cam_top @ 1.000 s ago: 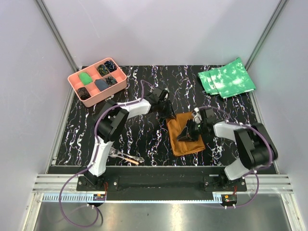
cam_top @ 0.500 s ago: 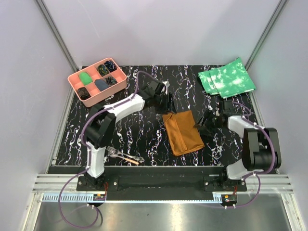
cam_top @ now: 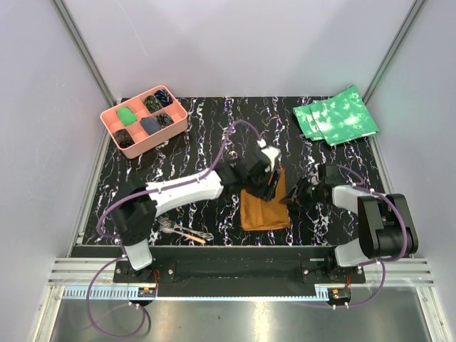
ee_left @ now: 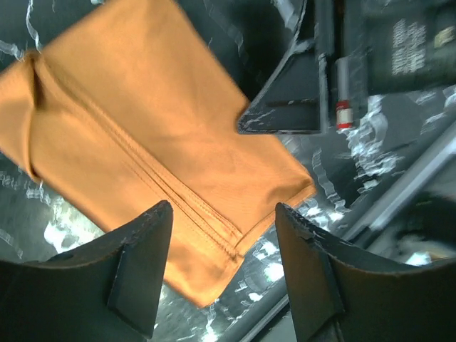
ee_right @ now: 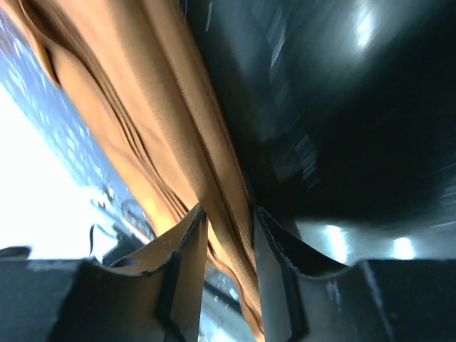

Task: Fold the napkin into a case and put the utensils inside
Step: Pick up the 2/3-rectangle-folded napkin at the center of the board.

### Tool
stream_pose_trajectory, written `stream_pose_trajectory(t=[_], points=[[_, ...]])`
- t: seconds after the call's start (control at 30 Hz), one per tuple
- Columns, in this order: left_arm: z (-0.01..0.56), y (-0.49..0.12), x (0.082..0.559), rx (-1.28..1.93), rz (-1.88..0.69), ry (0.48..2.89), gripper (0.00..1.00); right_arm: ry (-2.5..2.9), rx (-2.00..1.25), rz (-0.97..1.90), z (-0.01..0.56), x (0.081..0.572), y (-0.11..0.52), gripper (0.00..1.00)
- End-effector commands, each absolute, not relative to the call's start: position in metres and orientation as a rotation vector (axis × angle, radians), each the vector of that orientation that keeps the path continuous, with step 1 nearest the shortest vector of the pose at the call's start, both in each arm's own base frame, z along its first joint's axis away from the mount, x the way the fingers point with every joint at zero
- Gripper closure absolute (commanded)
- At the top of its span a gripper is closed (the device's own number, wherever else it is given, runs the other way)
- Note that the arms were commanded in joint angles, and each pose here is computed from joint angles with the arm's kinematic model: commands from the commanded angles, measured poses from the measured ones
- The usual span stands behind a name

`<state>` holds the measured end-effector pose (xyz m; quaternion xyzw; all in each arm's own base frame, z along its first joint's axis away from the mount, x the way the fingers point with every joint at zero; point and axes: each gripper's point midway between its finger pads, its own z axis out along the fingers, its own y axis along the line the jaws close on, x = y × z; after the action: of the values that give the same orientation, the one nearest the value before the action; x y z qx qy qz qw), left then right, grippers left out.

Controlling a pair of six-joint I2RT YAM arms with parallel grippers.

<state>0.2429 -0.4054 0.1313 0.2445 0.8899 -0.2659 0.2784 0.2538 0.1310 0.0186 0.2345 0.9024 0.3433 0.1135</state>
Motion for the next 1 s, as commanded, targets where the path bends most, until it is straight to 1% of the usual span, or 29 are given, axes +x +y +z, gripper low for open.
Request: stream_pose_trajectory(t=[0.0,0.03,0.1,0.13,0.2,0.23,0.27,0.37,0.47,0.53,0.57,0.6,0.73,0.83,0.97], points=[[0.154,-0.404,0.234,0.711,-0.505,2.16,0.36,2.636,0.688,1.167,0.035,0.234,0.17,0.59],[0.155,-0.402,0.234,0.696,-0.453,2.129,0.35,2.605,0.653,1.22,0.046,0.234,0.178,0.56],[0.148,-0.405,0.215,0.732,-0.445,2.107,0.33,2.576,0.676,1.232,0.054,0.238,0.177,0.51],[0.146,-0.406,0.21,0.735,-0.441,2.106,0.32,2.584,0.688,1.192,0.054,0.236,0.171,0.44],[0.137,-0.411,0.198,0.761,-0.436,2.122,0.29,2.571,0.694,1.055,0.05,0.246,0.147,0.37],[0.134,-0.413,0.195,0.738,-0.434,2.145,0.28,2.594,0.722,1.009,0.046,0.241,0.138,0.34],[0.125,-0.417,0.187,0.756,-0.422,2.164,0.28,2.568,0.755,0.963,0.045,0.247,0.121,0.26],[0.118,-0.431,0.174,0.749,-0.401,2.177,0.27,2.549,0.824,0.925,0.043,0.25,0.103,0.19],[0.102,-0.435,0.168,0.725,-0.315,2.21,0.28,2.538,0.847,0.918,0.045,0.255,0.095,0.15],[0.085,-0.433,0.166,0.715,-0.252,2.242,0.3,2.524,0.836,0.934,0.049,0.258,0.092,0.14],[0.085,-0.438,0.165,0.719,-0.257,2.239,0.31,2.512,0.822,0.948,0.052,0.259,0.091,0.13],[0.082,-0.439,0.164,0.726,-0.243,2.246,0.31,2.489,0.805,0.97,0.059,0.26,0.091,0.01],[0.067,-0.444,0.162,0.736,-0.189,2.256,0.34,2.44,0.725,0.93,0.072,0.265,0.085,0.0],[0.056,-0.444,0.16,0.742,-0.163,2.276,0.36,2.438,0.731,0.908,0.077,0.27,0.081,0.0],[0.041,-0.44,0.156,0.759,-0.119,2.297,0.38,2.469,0.74,0.892,0.072,0.27,0.079,0.0]])
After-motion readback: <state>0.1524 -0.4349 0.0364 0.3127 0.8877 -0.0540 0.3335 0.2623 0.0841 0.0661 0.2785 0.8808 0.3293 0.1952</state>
